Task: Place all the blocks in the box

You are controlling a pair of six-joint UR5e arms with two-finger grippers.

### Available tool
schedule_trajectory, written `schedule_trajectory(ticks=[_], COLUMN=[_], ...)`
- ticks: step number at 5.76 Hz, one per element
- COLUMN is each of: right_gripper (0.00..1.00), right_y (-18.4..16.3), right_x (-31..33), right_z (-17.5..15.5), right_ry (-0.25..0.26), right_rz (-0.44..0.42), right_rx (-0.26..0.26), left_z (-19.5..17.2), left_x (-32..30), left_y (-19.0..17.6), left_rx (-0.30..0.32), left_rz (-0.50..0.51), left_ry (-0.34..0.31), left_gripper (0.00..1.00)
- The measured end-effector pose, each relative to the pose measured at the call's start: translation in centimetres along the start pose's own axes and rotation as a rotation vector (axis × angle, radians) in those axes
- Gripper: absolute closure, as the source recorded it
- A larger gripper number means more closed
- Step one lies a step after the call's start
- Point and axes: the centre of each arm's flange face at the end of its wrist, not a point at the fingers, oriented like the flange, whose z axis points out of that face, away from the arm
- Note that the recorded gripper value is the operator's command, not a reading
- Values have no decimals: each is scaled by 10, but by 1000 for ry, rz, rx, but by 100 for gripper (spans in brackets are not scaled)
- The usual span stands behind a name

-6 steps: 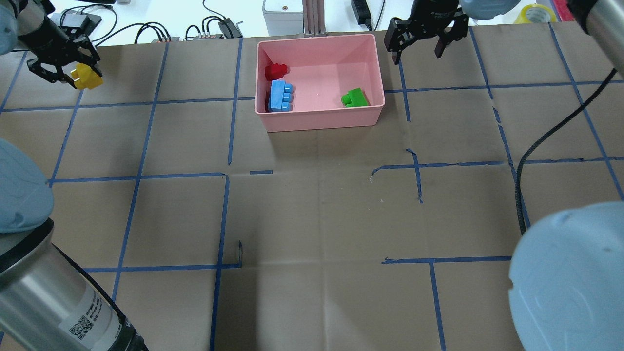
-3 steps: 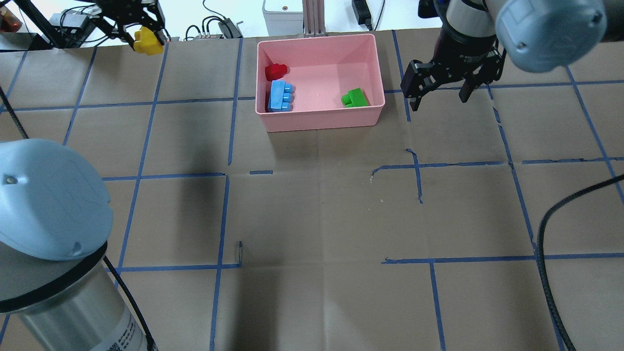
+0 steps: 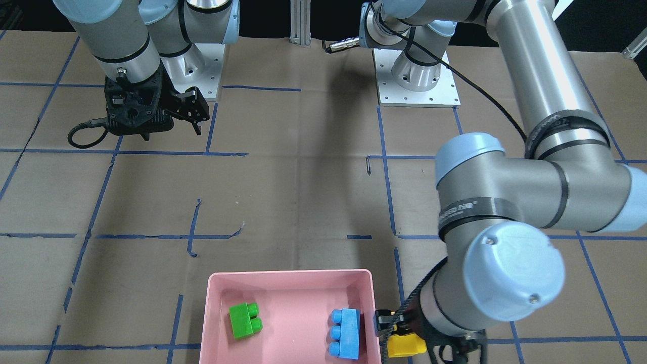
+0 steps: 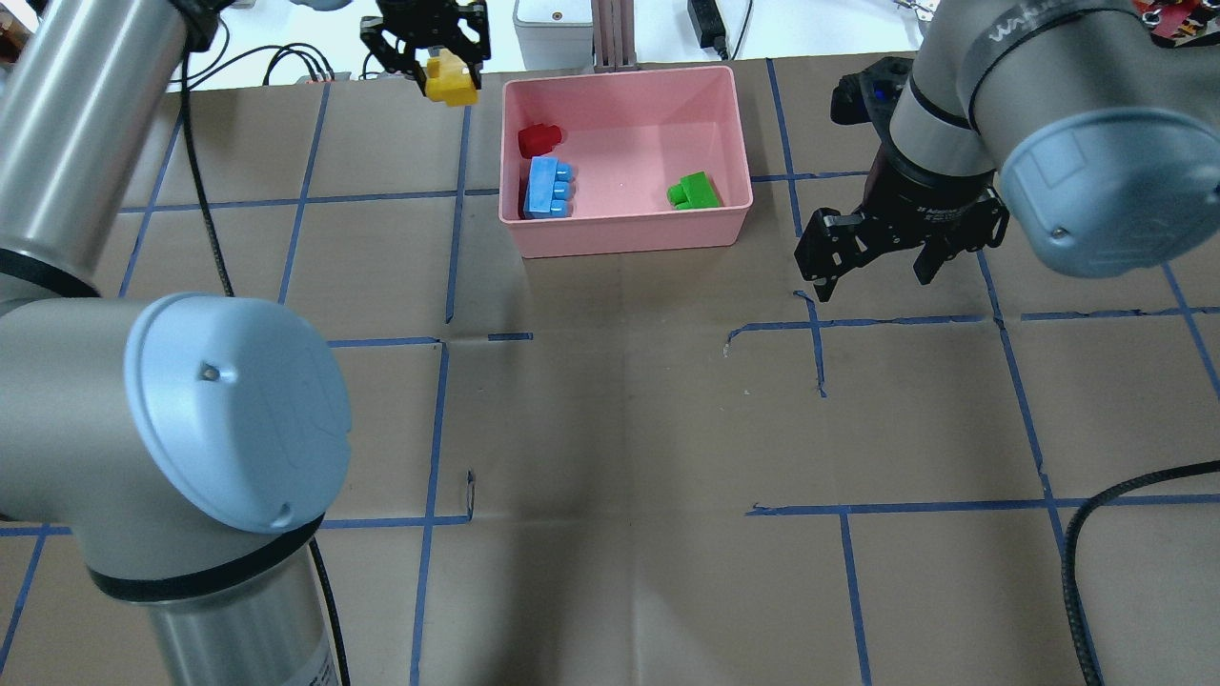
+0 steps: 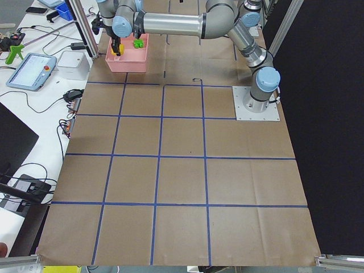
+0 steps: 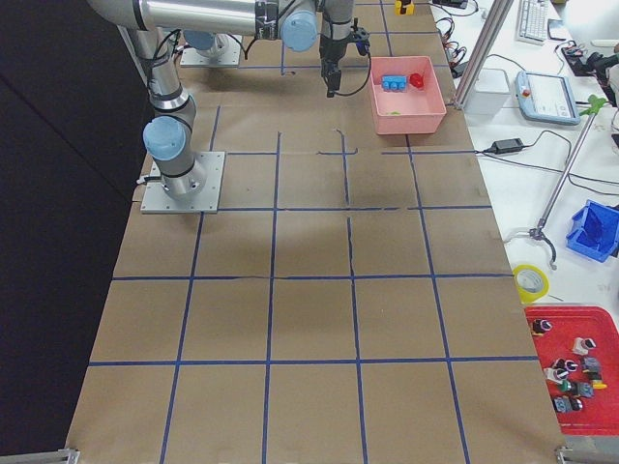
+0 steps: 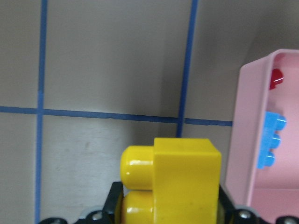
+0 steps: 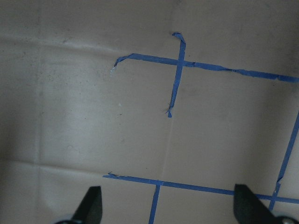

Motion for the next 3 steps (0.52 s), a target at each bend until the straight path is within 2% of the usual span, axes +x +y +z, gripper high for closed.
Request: schedule_trajectory(ticks=[1, 2, 3], right_gripper=[0, 0, 0], right_y=[2, 2, 1], right_x=[0, 0, 0], right_z=[-4, -10, -23], right_ry=[2, 3, 3], right_rz=[11, 14, 14], right_rx=[3, 12, 21], left_z=[31, 58, 74], left_x=[36, 58, 70], left_y=[0, 1, -1], left_rx=[3, 7, 35], left_rz=[8, 19, 27], left_ry=[-1, -3, 0], left_gripper=[55, 22, 3])
